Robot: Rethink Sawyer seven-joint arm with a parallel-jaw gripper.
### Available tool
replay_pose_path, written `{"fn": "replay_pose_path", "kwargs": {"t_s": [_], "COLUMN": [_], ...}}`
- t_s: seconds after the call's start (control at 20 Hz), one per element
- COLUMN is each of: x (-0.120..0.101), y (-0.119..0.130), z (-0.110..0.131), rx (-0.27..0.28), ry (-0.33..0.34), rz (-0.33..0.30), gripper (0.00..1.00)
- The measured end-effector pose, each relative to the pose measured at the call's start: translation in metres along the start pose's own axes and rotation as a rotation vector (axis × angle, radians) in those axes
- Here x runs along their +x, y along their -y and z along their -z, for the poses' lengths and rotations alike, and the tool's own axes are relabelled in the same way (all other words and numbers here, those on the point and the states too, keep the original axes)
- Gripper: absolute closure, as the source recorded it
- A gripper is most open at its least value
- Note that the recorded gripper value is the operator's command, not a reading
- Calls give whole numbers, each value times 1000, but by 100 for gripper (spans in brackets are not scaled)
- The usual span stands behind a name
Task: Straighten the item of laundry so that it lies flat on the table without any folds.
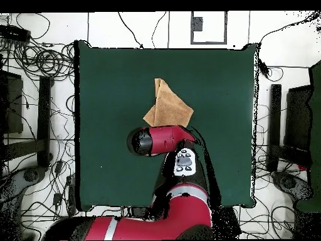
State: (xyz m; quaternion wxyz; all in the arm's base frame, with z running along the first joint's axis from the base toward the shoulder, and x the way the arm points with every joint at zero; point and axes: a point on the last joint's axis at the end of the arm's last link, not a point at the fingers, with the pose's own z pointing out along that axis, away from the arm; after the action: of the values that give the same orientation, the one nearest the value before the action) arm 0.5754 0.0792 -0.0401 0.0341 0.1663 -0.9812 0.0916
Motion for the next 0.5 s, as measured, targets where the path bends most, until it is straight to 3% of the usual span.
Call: {"fn": "replay_pose_path", "kwargs": {"t_s": [0.5], "x": [0], "y": [-1], "z": [1], "rx": [8], "ry": [2], "rz": [18], "gripper": [100]}}
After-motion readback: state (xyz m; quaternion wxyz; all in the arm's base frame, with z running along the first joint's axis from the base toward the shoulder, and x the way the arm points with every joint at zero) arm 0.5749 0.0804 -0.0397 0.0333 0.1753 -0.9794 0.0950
